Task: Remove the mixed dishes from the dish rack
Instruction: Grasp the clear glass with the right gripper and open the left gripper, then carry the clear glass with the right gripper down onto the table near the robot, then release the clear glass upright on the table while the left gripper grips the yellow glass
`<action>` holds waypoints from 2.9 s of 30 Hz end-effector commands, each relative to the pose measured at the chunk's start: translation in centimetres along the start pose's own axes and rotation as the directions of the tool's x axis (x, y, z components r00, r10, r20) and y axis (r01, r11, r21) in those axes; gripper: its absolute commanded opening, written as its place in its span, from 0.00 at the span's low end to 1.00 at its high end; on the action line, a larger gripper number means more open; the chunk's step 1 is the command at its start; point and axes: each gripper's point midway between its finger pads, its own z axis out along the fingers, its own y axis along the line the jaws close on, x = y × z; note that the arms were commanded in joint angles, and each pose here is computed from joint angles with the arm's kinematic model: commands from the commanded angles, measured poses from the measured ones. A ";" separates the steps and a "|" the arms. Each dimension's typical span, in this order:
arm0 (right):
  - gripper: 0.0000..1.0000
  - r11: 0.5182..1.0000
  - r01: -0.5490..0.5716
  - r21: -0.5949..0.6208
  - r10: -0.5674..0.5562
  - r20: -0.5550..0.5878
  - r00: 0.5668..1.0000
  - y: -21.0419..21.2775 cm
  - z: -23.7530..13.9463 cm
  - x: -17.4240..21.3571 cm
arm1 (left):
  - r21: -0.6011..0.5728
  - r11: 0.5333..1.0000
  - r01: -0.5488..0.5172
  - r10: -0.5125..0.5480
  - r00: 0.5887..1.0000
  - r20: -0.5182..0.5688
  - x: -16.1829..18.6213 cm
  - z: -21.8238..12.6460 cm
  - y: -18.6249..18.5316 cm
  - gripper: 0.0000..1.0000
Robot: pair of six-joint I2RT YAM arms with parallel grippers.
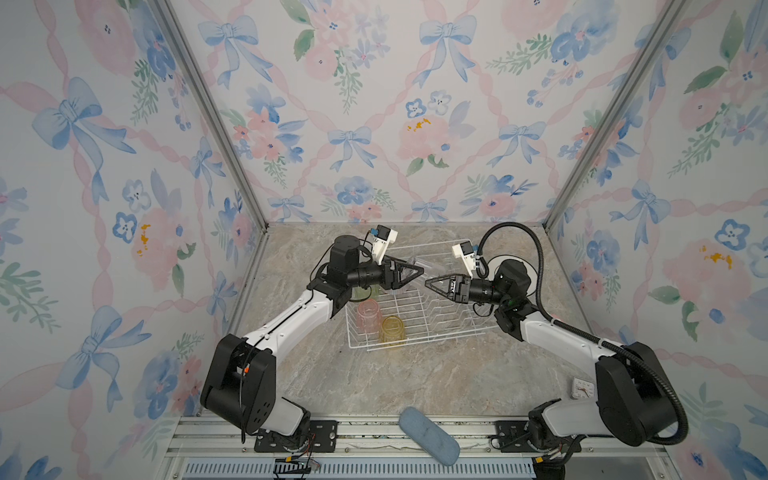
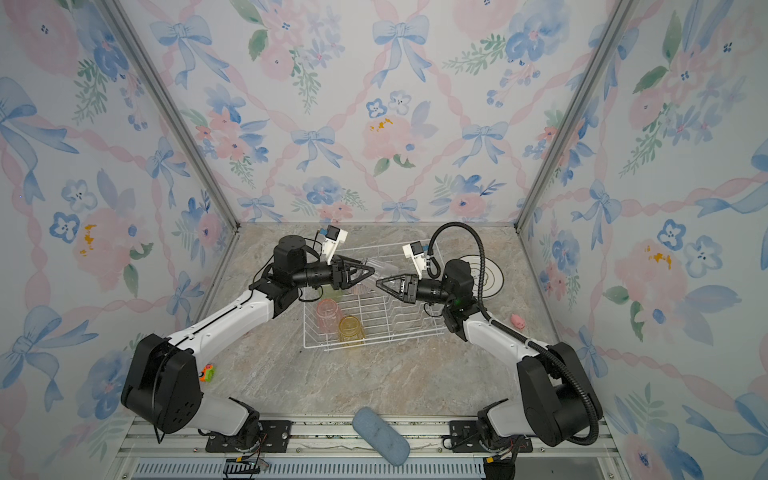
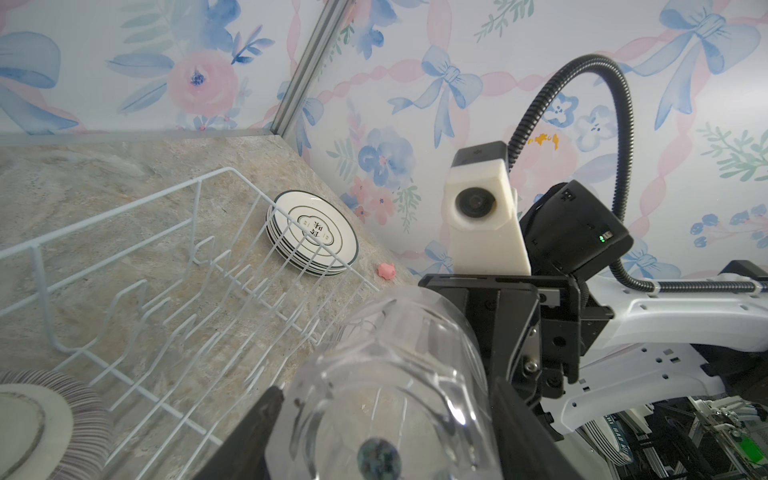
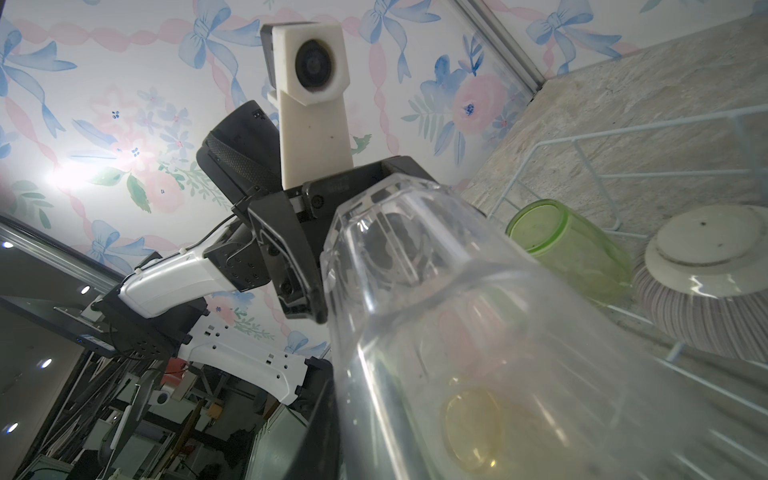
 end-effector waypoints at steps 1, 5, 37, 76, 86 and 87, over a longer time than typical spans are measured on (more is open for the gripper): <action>0.00 0.982 0.063 0.181 -0.069 0.029 0.997 -0.2 -1.1 -1.8 | -0.194 0.972 -0.129 0.132 0.991 0.002 -0.6 -1.6 1.9 0.67; 0.00 0.959 0.103 0.265 -0.101 -0.023 0.995 0.2 -2.2 -1.4 | -0.277 0.945 -0.175 0.186 0.982 0.013 -1.9 -3.2 2.0 0.75; 0.00 0.309 0.411 0.857 0.324 -0.502 0.802 2.2 -19.9 14.6 | -0.674 0.690 -0.263 0.108 0.959 -0.263 4.2 -9.2 7.0 0.72; 0.15 0.266 0.312 0.912 0.520 -0.408 0.750 -8.7 -17.0 20.7 | -0.624 0.715 -0.314 0.035 0.908 -0.417 8.9 -6.9 8.4 0.79; 0.56 0.266 0.316 0.911 0.501 -0.410 0.762 -8.1 -17.1 19.9 | -0.580 0.722 -0.377 0.027 0.853 -0.521 11.0 -5.9 6.5 0.81; 0.62 0.269 0.316 0.910 0.484 -0.411 0.772 -7.7 -17.0 19.4 | -0.575 0.724 -0.381 0.031 0.851 -0.525 11.1 -5.8 6.2 0.82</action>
